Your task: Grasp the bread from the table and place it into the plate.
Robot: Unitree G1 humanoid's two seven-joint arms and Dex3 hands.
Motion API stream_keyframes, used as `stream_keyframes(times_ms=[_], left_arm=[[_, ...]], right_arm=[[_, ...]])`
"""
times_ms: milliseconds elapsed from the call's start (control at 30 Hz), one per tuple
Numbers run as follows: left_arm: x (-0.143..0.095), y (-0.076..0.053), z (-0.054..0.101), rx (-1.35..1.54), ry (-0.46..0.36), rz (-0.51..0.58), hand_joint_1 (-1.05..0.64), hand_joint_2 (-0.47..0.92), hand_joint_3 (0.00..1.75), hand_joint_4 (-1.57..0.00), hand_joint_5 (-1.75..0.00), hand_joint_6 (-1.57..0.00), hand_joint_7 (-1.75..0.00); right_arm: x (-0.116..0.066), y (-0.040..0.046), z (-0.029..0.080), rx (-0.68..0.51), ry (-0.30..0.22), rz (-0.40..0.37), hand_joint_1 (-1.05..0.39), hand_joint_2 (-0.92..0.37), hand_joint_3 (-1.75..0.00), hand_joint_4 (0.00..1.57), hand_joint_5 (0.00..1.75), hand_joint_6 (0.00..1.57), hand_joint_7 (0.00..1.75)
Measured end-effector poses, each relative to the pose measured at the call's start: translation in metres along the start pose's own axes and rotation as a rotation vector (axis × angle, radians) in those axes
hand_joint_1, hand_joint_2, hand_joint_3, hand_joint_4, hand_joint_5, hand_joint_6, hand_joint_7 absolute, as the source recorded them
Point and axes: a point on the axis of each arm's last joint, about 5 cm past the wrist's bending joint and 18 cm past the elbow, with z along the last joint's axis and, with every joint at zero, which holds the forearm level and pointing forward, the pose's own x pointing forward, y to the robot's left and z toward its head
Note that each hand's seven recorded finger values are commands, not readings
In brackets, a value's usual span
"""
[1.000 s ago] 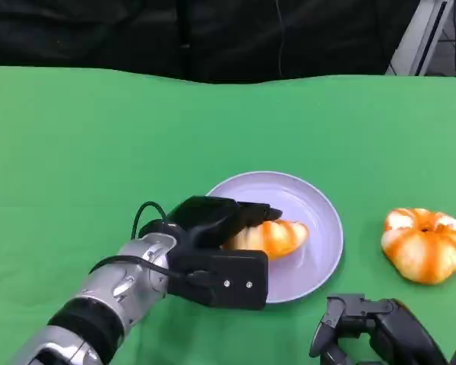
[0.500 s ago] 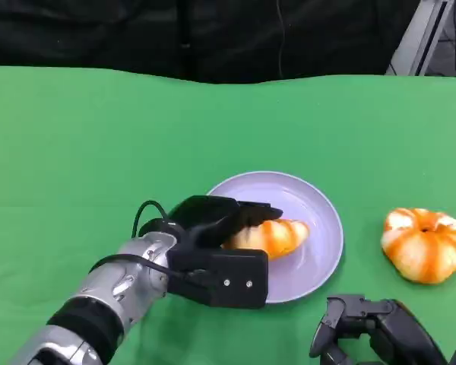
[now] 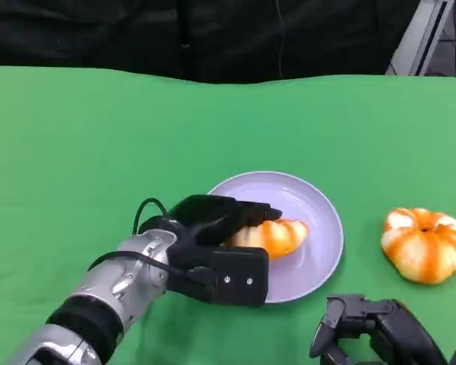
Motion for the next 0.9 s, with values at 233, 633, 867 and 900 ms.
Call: stream_keyframes(times_ms=[233,633,867,900], left_arm=[[0.0001,0.0004,0.0003,0.001,-0.001,0.001,-0.89,0.92,0.41,-0.43,0.0,-0.35,0.0],[-0.0021,0.0028,-0.0034,-0.014,0.008,-0.022,-0.91,0.92,0.44,-0.4,0.0,-0.3,0.0],[-0.0022,0.0036,-0.0036,-0.031,0.007,-0.032,-0.94,0.92,0.64,-0.35,-0.01,-0.29,0.0],[-0.0023,0.0041,-0.0039,-0.041,0.008,-0.039,-0.94,0.92,0.65,-0.35,-0.01,-0.29,0.0]], right_arm=[[0.0,0.0,0.0,0.0,0.0,0.0,-0.13,-0.58,-1.03,0.83,1.44,0.87,1.16],[0.0003,-0.0001,0.0001,0.0,-0.001,0.001,-0.12,-0.59,-1.01,0.84,1.42,0.87,1.15],[0.0004,-0.0002,-0.0001,0.0,0.0,0.001,-0.12,-0.59,-1.01,0.84,1.43,0.87,1.15],[0.0005,-0.0002,-0.0003,0.0,0.0,0.001,-0.12,-0.59,-1.01,0.84,1.43,0.87,1.16]])
